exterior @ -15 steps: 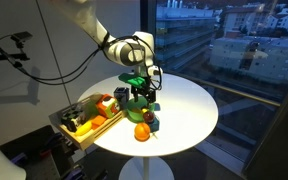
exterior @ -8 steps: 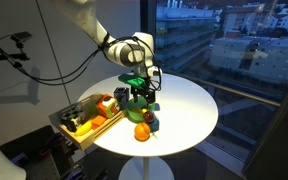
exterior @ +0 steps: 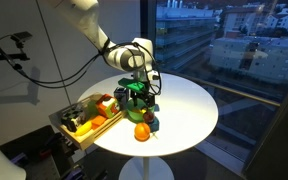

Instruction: Put the purple and orange plush toy on the table

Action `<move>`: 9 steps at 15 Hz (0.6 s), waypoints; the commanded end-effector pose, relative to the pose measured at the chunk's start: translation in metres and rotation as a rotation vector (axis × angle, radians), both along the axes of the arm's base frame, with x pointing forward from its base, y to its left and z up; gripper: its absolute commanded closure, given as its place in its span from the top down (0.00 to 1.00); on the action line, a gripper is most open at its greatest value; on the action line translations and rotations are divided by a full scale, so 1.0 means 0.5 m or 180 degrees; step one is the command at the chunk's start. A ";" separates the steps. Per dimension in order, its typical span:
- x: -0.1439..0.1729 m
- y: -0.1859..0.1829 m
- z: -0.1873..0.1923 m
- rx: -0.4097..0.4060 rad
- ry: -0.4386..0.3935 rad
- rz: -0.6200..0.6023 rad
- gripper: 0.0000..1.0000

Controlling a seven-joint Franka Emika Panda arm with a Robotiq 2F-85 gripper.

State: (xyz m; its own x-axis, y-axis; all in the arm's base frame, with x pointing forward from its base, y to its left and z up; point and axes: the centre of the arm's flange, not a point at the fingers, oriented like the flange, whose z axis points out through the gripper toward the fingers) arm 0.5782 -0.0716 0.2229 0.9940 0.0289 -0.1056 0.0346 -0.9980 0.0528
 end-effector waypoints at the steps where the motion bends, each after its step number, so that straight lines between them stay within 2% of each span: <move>1: -0.005 0.009 -0.019 -0.0068 -0.0068 0.0073 1.00; 9: -0.013 0.013 -0.037 -0.0010 -0.0120 0.0129 1.00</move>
